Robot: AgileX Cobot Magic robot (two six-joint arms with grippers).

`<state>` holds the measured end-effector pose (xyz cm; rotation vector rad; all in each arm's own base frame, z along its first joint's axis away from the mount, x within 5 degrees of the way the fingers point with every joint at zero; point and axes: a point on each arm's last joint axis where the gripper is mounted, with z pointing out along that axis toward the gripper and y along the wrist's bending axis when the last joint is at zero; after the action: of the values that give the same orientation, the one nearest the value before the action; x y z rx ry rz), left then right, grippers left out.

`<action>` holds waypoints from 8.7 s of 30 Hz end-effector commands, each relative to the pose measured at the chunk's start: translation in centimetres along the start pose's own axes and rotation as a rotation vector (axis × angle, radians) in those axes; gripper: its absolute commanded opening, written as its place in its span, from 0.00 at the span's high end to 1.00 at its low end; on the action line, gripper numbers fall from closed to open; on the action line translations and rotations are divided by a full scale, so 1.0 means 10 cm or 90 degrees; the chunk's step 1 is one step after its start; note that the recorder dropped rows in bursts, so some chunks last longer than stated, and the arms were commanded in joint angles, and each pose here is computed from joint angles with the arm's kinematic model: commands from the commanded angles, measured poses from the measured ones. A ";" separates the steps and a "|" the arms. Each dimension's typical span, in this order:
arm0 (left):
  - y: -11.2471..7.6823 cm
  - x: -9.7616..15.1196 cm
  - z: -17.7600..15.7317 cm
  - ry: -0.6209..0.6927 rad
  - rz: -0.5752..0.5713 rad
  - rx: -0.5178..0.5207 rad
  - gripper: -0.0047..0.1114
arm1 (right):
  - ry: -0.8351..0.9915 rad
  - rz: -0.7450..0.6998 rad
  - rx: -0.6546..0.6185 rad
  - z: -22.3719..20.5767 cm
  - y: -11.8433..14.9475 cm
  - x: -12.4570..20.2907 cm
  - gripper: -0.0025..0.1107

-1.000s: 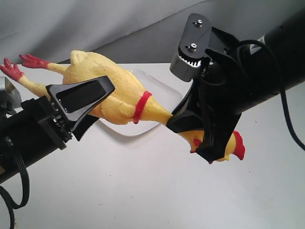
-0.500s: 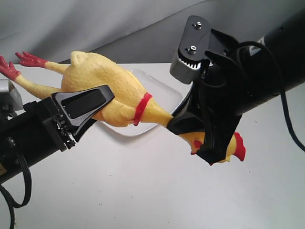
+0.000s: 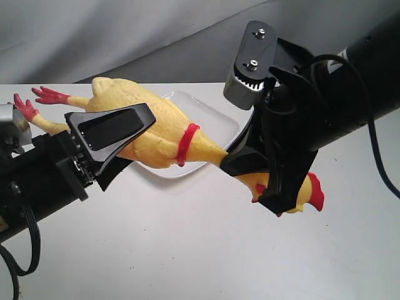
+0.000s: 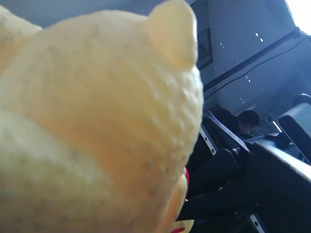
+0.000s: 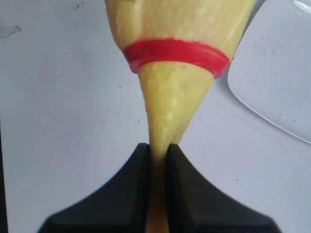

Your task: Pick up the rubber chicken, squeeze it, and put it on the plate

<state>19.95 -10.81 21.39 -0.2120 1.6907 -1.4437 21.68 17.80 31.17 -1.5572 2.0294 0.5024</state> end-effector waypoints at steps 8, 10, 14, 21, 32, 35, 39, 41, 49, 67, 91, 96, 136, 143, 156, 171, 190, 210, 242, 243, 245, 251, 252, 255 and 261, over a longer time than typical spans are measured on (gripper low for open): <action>-0.04 -0.01 0.02 0.006 0.018 0.020 0.96 | -0.002 -0.003 -0.004 -0.02 0.02 0.00 0.98; -0.04 -0.01 0.02 0.005 0.030 0.022 0.94 | -0.002 -0.003 -0.004 -0.02 0.02 0.00 0.98; -0.04 -0.01 0.02 0.003 0.029 0.021 0.94 | -0.002 -0.003 -0.004 -0.02 0.02 0.00 0.98; -0.09 -0.03 0.02 -0.009 0.027 0.058 0.77 | -0.002 -0.003 -0.004 -0.02 0.02 0.00 0.98; -0.10 0.00 0.02 0.008 0.036 0.066 0.06 | -0.008 -0.002 0.005 -0.02 0.01 -0.01 0.98; -0.13 0.08 0.01 0.063 0.063 0.084 0.06 | -0.027 0.020 0.059 -0.02 -0.07 -0.04 0.98; -0.25 0.18 -0.06 0.143 0.079 0.123 0.06 | -0.059 0.032 0.159 -0.04 -0.22 -0.08 0.98; -0.33 0.22 -0.10 0.180 0.085 0.143 0.06 | -0.066 0.032 0.185 -0.03 -0.29 -0.11 0.98; -0.68 0.38 -0.41 0.328 0.148 0.213 0.06 | -0.047 0.041 0.181 0.39 -0.73 -0.37 0.98; -0.95 0.44 -1.05 0.293 0.419 0.057 0.06 | 0.008 0.218 0.201 1.73 -2.05 0.01 0.98; -0.87 0.27 -1.04 0.173 0.450 -0.048 0.06 | 0.195 0.232 0.198 1.45 -1.93 0.15 0.52; -0.82 0.16 -1.03 0.107 0.418 -0.113 0.06 | 0.193 0.203 0.241 0.60 -1.72 -0.17 0.83; -0.81 0.13 -1.03 0.085 0.377 -0.132 0.95 | -0.587 0.047 0.462 -1.64 0.98 0.62 0.98; -0.81 0.13 -1.03 0.085 0.377 -0.132 0.95 | -0.659 0.171 0.493 -1.80 0.98 0.72 0.98; -0.80 0.12 -1.03 0.083 0.378 -0.134 0.95 | -0.621 0.265 0.821 -2.07 1.79 1.30 0.98; -0.80 0.12 -1.03 0.083 0.378 -0.134 0.95 | -0.526 0.418 0.751 -1.30 1.37 1.77 0.98; -0.80 0.12 -1.03 0.083 0.378 -0.134 0.95 | -0.446 0.437 0.760 -0.45 1.09 2.39 0.98; -0.80 0.12 -1.03 0.083 0.378 -0.134 0.95 | -0.329 0.475 0.719 -0.32 1.13 2.50 0.98; -1.23 0.15 -1.67 -0.307 0.563 -0.182 0.95 | -0.329 0.475 0.719 -0.32 1.13 2.50 0.98; -1.23 0.15 -1.67 -0.308 0.563 -0.183 0.95 | -0.329 0.475 0.719 -0.32 1.13 2.50 0.98; -1.24 0.16 -1.67 -0.303 0.565 -0.179 0.95 | -0.329 0.475 0.719 -0.32 1.13 2.50 0.98; -1.22 0.05 -1.74 -0.378 0.602 -0.246 0.95 | -0.329 0.475 0.719 -0.32 1.13 2.50 0.98; -1.22 0.03 -1.76 -0.391 0.619 -0.264 0.95 | -0.329 0.475 0.719 -0.32 1.13 2.50 0.98; -1.21 -0.05 -1.84 -0.443 0.680 -0.342 0.95 | -0.329 0.475 0.719 -0.32 1.13 2.50 0.98; -1.20 -0.16 -1.98 -0.528 0.711 -0.452 0.95 | -0.329 0.475 0.719 -0.32 1.13 2.50 0.98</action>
<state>2.57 -0.11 31.24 -0.1015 1.1857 0.0503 5.35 -0.13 18.32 0.0218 1.8286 -0.0264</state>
